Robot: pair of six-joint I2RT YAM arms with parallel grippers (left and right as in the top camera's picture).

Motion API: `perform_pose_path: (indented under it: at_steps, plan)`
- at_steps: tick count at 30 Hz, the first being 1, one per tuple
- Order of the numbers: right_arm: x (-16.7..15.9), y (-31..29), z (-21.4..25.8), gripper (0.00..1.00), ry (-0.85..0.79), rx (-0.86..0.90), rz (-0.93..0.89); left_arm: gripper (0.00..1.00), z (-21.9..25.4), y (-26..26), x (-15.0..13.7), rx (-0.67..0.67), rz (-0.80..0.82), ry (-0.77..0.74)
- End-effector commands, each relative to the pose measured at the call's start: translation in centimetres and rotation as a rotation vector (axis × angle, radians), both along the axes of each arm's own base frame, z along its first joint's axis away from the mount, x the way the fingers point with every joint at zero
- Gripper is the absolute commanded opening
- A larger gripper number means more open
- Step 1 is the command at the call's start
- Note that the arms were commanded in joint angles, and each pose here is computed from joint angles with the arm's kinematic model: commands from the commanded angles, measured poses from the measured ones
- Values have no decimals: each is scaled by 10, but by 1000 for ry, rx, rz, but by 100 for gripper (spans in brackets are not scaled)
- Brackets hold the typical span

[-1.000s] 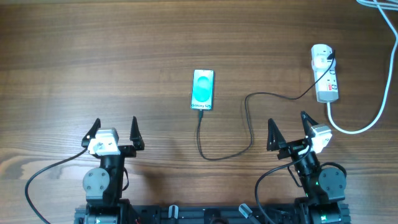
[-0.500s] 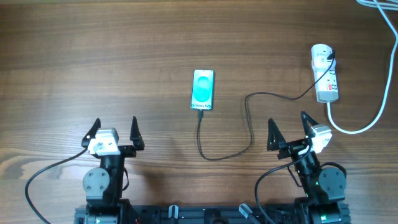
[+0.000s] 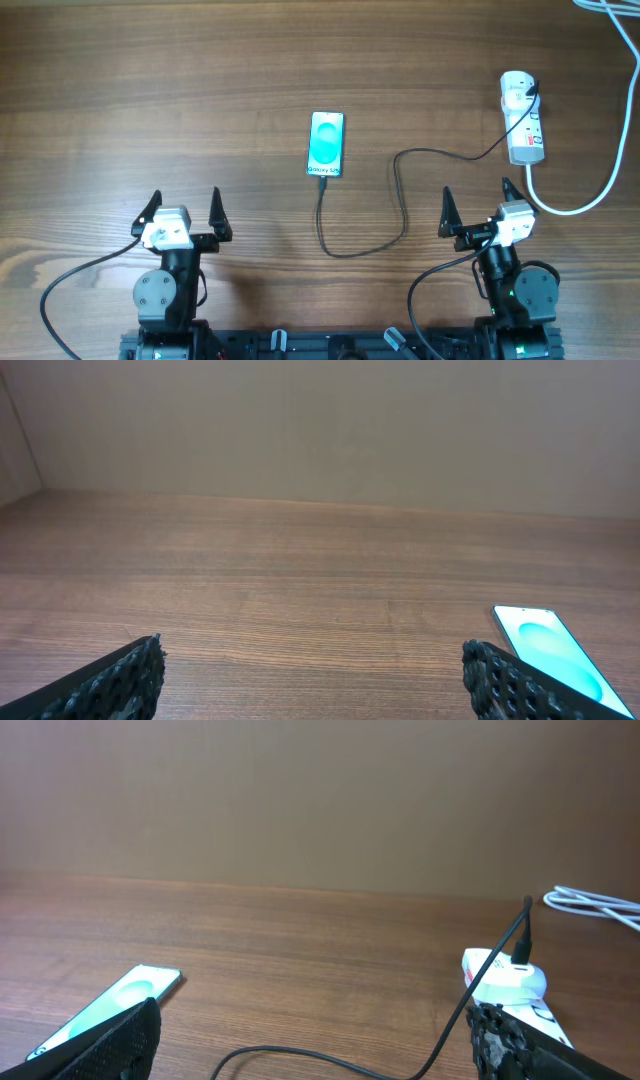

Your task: Plug charger to phone and switch on socket

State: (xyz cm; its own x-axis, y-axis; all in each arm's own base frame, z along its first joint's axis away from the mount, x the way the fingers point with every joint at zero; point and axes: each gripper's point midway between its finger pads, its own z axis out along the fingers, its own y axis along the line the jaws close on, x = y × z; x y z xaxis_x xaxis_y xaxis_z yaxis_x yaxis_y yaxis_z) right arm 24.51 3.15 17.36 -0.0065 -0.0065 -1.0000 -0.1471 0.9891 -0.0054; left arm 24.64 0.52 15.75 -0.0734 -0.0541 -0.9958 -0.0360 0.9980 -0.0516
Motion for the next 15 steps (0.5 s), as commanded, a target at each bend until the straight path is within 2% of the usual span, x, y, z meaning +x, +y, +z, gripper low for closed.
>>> perform_pose_path:
  at_steps: [1, 15]
  plan:
    - [1, -9, 1, 100, -9, -17, -43, 100, -1, 1, 0, 4, 0, -2]
    - [1, -12, 2, 100, -11, -19, -55, 100, -1, 1, 0, 4, 0, -2]
